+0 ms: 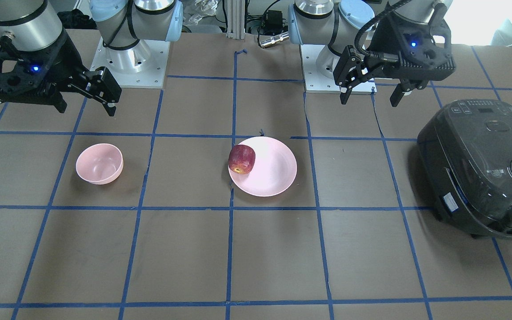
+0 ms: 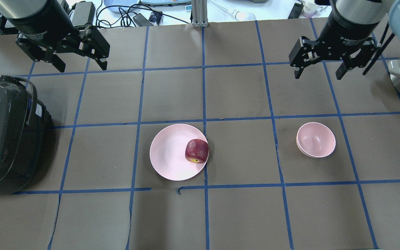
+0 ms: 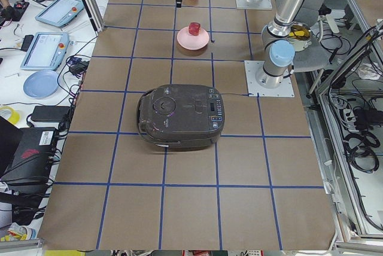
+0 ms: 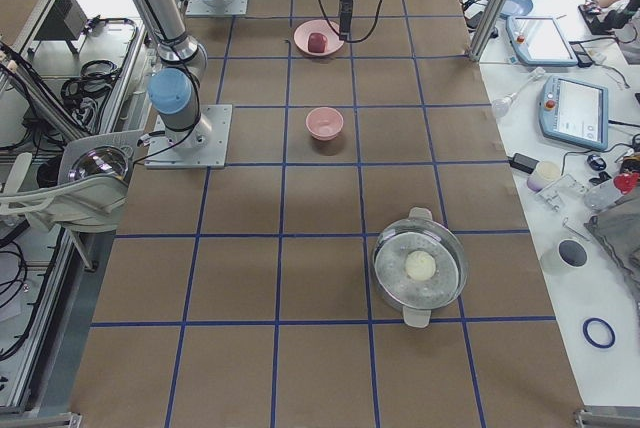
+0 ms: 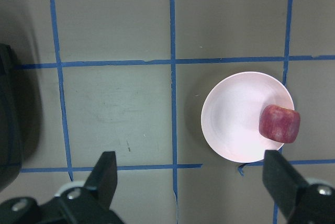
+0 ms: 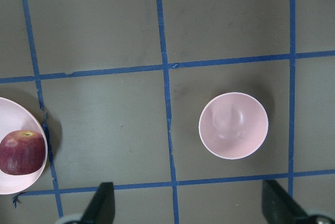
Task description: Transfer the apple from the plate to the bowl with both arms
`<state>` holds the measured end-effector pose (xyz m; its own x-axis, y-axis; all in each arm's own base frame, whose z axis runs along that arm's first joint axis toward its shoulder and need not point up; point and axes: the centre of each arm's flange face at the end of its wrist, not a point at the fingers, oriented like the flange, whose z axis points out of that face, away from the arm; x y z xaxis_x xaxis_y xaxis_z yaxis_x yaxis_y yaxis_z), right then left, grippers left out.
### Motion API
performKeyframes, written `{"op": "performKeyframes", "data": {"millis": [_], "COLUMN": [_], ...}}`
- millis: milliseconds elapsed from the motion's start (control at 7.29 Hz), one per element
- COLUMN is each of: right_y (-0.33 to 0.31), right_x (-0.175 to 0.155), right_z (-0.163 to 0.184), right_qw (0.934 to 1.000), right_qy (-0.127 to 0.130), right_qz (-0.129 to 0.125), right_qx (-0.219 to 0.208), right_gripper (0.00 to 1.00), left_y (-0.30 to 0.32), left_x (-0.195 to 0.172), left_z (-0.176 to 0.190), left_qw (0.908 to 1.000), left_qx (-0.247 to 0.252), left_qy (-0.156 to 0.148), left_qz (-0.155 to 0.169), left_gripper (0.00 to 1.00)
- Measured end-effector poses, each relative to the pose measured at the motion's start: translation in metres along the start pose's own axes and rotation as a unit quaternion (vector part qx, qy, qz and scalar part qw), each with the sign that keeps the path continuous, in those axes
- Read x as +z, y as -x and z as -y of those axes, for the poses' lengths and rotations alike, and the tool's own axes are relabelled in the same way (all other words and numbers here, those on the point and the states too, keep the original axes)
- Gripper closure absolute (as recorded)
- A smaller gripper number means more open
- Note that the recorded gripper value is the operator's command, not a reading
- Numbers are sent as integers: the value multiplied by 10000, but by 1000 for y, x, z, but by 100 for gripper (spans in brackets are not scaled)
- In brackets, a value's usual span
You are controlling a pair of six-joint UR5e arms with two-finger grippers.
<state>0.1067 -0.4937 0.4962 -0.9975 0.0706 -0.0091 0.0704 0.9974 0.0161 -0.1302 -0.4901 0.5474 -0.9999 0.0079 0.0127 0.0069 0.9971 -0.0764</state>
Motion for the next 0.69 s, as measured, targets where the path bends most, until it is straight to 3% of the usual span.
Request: {"op": "performKeyframes", "data": {"millis": [686], "right_y": [-1], "right_x": [-1], "right_z": [0], "right_qw": [10000], "right_qy": [-22], "right_qz": [0], "right_qx": [8], "right_gripper": [0], "left_y": [1], "left_x": [4], "left_z": [2], "left_qw": [10000], "left_qx": [-86], "left_qy": [46], "left_qz": [3], "left_gripper": [0]}}
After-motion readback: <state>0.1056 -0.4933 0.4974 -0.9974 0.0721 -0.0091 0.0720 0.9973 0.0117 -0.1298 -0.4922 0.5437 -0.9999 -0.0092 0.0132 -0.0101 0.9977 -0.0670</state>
